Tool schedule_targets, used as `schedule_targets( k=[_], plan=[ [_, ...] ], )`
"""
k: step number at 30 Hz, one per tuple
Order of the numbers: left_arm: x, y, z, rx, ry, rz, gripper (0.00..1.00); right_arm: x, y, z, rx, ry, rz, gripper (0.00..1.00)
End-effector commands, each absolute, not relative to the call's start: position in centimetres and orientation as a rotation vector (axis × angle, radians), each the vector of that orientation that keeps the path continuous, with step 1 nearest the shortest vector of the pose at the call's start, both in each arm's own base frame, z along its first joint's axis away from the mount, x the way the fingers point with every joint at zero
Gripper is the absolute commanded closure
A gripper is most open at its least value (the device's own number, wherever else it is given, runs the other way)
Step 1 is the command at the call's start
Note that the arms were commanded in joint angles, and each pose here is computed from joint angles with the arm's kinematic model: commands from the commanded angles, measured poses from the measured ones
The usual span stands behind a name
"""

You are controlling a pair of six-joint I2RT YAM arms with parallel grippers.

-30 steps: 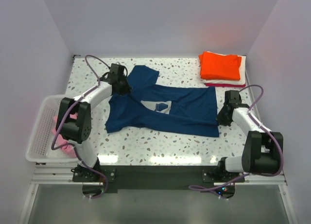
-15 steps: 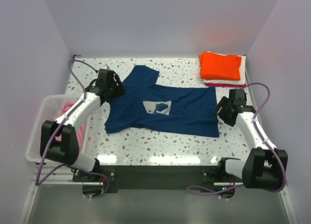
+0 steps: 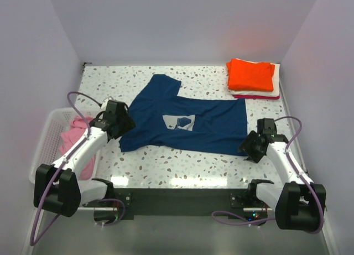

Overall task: Fold and stack the t-shirts
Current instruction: Fold the tshirt

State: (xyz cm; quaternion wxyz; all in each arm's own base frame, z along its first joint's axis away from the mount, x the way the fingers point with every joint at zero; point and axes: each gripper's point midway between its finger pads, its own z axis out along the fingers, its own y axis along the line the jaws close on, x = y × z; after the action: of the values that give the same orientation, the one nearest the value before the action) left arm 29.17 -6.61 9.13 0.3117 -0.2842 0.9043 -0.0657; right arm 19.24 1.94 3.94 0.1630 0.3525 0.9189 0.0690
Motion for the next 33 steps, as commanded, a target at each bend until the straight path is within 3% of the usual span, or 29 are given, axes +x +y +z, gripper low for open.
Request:
schedule_targets(
  k=[1, 10, 13, 14, 18, 25, 33],
  plan=[
    [28.6, -5.6, 10.1, -0.821, 2.329, -0.131, 0.34, 18.4, 2.9, 3.0, 1.109, 2.651, 0.241, 0.44],
    [28.4, -5.7, 10.1, -0.798, 2.352, -0.13, 0.34, 21.6, 1.0, 1.7, 1.163, 2.567, 0.119, 0.5],
    [28.7, -5.8, 9.9, -0.761, 2.374, -0.118, 0.34, 22.7, 0.3, 1.4, 1.143, 2.568, 0.076, 0.65],
    [28.9, -5.9, 9.8, -0.739, 2.383, -0.118, 0.34, 22.9, -0.3, 1.4, 1.14, 2.561, 0.035, 0.8],
    [29.6, -6.4, 9.1, -0.677, 2.415, -0.125, 0.39, 23.0, -1.9, 2.0, 1.099, 2.568, -0.07, 0.99],
    [30.6, -7.3, 7.6, -0.588, 2.494, -0.128, 0.43, 22.5, -3.6, 1.9, 1.128, 2.555, -0.091, 1.0],
    [31.9, -9.0, 7.4, -0.467, 2.515, -0.269, 0.35, 22.7, -3.2, 0.5, 1.136, 2.596, -0.019, 1.0]
  ],
)
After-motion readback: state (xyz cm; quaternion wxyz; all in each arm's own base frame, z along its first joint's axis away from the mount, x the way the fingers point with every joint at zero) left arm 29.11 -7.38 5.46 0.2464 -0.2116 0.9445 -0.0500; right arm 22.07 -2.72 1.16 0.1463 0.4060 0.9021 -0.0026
